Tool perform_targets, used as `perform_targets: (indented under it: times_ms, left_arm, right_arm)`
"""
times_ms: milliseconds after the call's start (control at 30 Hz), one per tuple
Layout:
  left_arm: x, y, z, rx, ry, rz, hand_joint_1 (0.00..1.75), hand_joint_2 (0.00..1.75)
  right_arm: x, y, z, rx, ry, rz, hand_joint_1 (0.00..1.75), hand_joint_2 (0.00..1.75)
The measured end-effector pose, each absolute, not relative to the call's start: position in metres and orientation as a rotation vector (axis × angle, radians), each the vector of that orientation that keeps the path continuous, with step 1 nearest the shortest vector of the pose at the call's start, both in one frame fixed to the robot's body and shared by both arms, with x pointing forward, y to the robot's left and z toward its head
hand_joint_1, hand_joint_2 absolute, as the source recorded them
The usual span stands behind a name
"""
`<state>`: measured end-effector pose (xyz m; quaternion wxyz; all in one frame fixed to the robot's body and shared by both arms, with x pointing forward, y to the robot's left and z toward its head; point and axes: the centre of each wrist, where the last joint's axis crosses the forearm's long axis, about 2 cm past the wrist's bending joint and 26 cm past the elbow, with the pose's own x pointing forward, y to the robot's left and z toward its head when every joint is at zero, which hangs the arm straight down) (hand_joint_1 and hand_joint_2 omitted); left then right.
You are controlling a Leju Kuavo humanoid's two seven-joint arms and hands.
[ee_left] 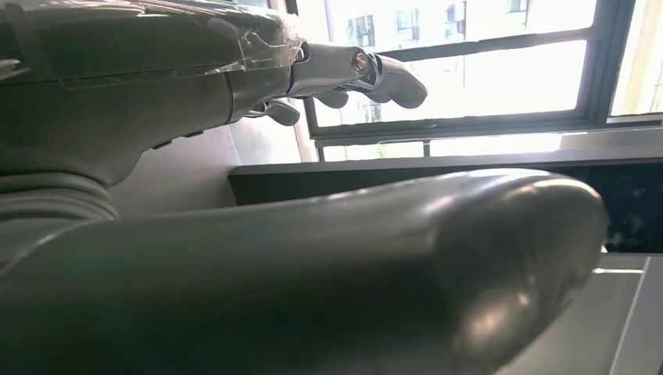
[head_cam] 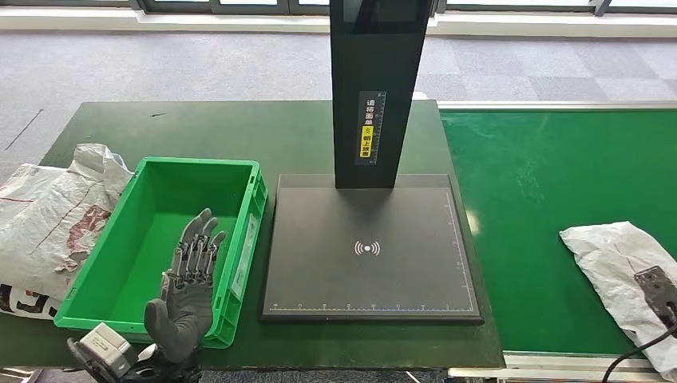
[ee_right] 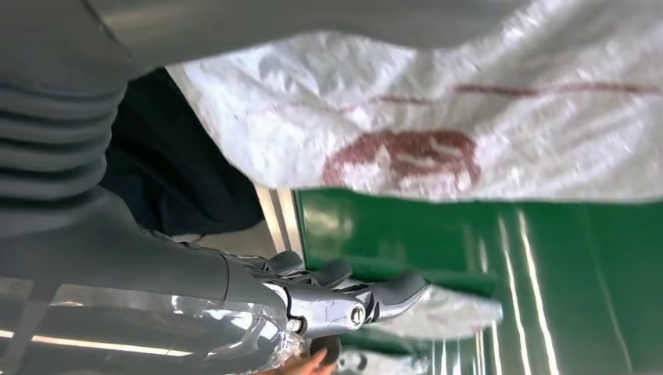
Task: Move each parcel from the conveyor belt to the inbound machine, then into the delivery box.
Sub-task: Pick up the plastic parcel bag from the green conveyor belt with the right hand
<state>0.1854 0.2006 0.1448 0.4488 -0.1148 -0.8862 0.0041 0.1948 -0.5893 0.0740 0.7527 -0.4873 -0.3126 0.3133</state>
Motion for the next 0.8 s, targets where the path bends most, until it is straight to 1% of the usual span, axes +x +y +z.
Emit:
perform_targets:
  times_ms: [367,767,800]
  left_arm:
    - [0.182,0.202,0.146,-0.278,-2.168,0.006,0.0,0.0]
    - [0.183,0.204,0.146,-0.275,-2.166,-0.002,0.0,0.0]
    - [0.183,0.205,0.146,-0.273,-2.165,-0.002,0.0,0.0]
  right_arm:
    - [0.172,-0.601,0.069,-0.866,-0.508,0.651,0.0,1.75]
    - [0.145,-0.599,0.055,-0.656,-0.47,0.635,0.0,1.75]
    - [0.143,-0.599,0.055,-0.648,-0.468,0.64,0.06,1.75]
